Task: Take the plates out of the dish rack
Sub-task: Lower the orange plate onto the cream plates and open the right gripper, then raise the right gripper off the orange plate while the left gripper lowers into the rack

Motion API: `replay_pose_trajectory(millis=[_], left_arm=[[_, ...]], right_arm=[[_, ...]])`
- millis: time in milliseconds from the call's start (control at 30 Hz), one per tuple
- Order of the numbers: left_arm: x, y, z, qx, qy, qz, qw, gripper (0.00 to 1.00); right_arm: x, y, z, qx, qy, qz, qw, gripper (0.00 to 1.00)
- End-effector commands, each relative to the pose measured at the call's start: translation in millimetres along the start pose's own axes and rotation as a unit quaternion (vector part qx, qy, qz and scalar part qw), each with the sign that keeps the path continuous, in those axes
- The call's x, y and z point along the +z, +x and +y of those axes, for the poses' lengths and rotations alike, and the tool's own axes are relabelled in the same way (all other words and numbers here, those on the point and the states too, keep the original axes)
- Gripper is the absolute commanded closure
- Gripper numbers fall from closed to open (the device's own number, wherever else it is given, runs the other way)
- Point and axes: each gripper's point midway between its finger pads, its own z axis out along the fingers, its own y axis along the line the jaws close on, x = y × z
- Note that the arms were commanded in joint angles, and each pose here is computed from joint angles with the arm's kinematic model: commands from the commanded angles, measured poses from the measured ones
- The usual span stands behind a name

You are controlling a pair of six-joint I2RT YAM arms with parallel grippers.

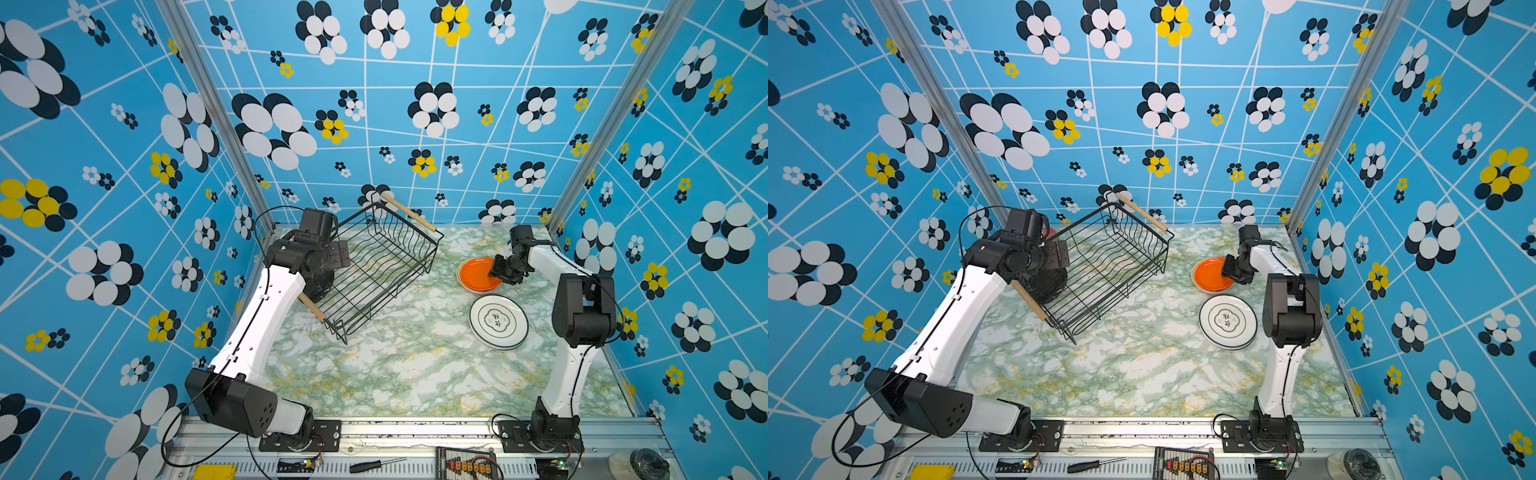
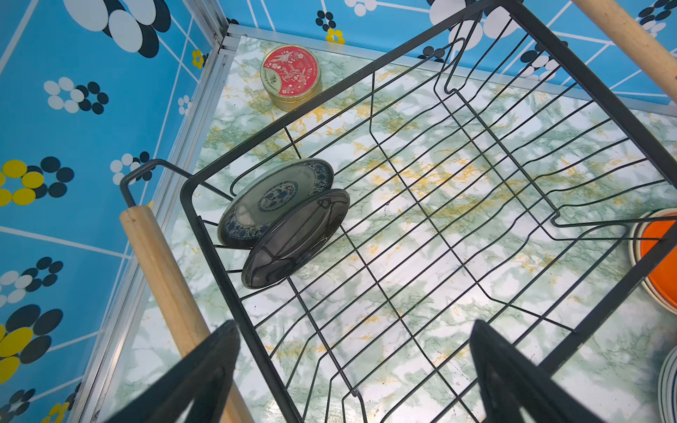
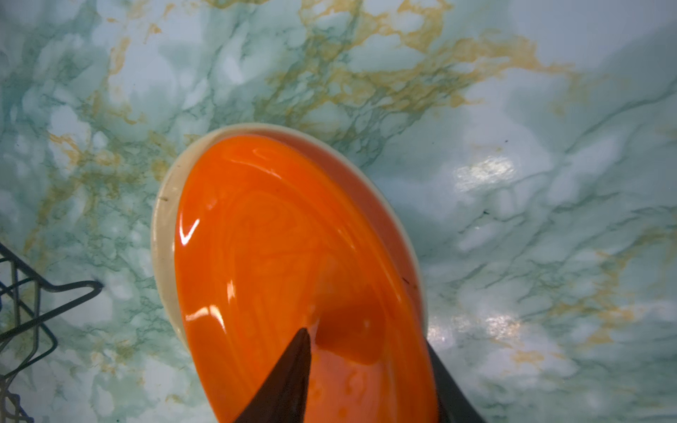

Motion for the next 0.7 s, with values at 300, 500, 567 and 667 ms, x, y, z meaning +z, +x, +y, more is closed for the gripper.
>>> replay_pose_trajectory(millis=[300,500,567,667], left_arm=[[3,4,0,0.006,0.007,0.021,1.000,0.01],[5,6,1,0.013,0.005,0.027,1.000,0.01],[5,6,2,0.015,0.003,0.028,0.999,0.01],[5,8,2,0.019,0.004,0.031,0.999,0.01]], right_arm=[[-5,-3,-8,-0.017,0.045,0.007,0.999,0.48],[-1,0,-10,-0.020,0.058,0.017,0.998,0.47],[3,1,-8,-0.021,0.056,0.022,0.998,0.47],[6,2,-5,-0.027,0.057,0.027,0.998,0.46]])
